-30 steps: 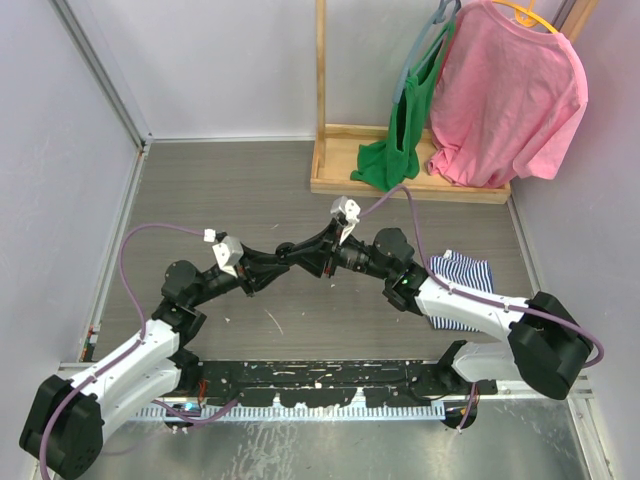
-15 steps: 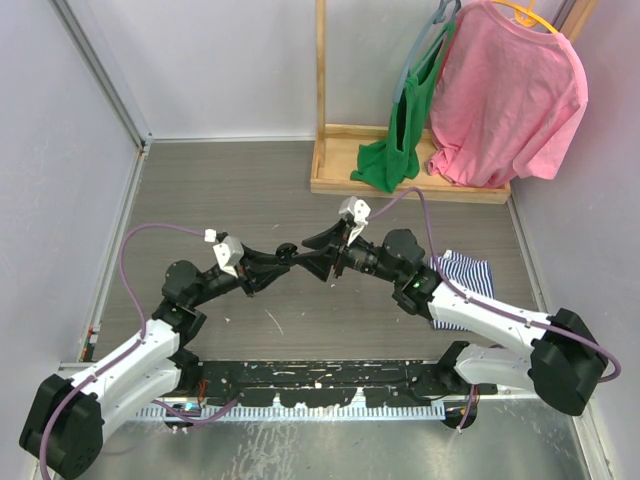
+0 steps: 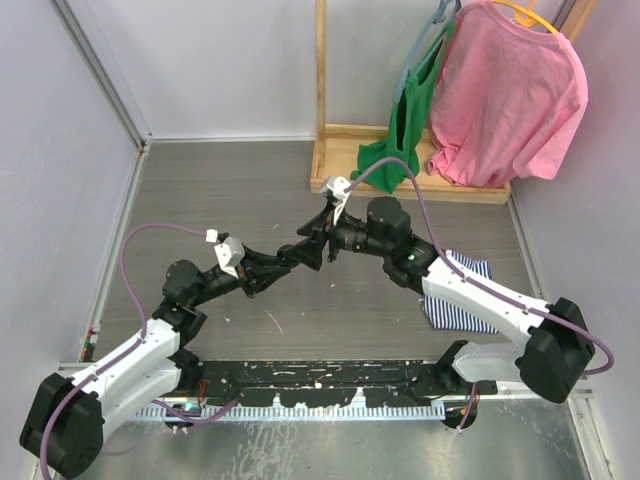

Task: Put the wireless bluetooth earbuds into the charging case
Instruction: Close the charging case.

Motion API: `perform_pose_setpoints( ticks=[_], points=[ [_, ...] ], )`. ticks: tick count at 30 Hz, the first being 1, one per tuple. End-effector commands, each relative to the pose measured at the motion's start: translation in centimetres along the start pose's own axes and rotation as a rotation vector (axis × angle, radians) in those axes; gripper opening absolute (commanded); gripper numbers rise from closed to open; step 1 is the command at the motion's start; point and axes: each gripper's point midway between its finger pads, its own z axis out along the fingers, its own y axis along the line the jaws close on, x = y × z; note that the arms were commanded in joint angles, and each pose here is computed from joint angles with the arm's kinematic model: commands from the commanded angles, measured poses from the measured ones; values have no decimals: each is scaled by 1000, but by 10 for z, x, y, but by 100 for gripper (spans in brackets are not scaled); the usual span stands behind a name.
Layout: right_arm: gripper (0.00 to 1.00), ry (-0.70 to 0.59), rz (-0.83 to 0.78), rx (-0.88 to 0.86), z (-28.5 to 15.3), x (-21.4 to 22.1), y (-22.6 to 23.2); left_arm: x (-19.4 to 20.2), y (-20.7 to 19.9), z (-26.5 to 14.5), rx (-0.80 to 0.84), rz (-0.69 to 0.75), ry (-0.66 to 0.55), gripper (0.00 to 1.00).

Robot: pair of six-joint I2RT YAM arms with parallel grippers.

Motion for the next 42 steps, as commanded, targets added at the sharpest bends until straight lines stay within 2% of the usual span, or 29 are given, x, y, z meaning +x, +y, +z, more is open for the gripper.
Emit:
perform_pose_setpoints(
  ticks=[1,14,23,42],
  points=[
    [73,60,38,-25,4,-1,-3,-21,-6,3,36,62,-63,0],
    [73,178,129,-180,16,20,12,-20,-5,4,34,59,-56,0],
    [72,126,86,-251,11,4,27,-18,-4,4,32,49,-46,0],
    [72,58,8,-227,-4,-8,28,-15,-1,6,24,36,-30,0]
  ],
)
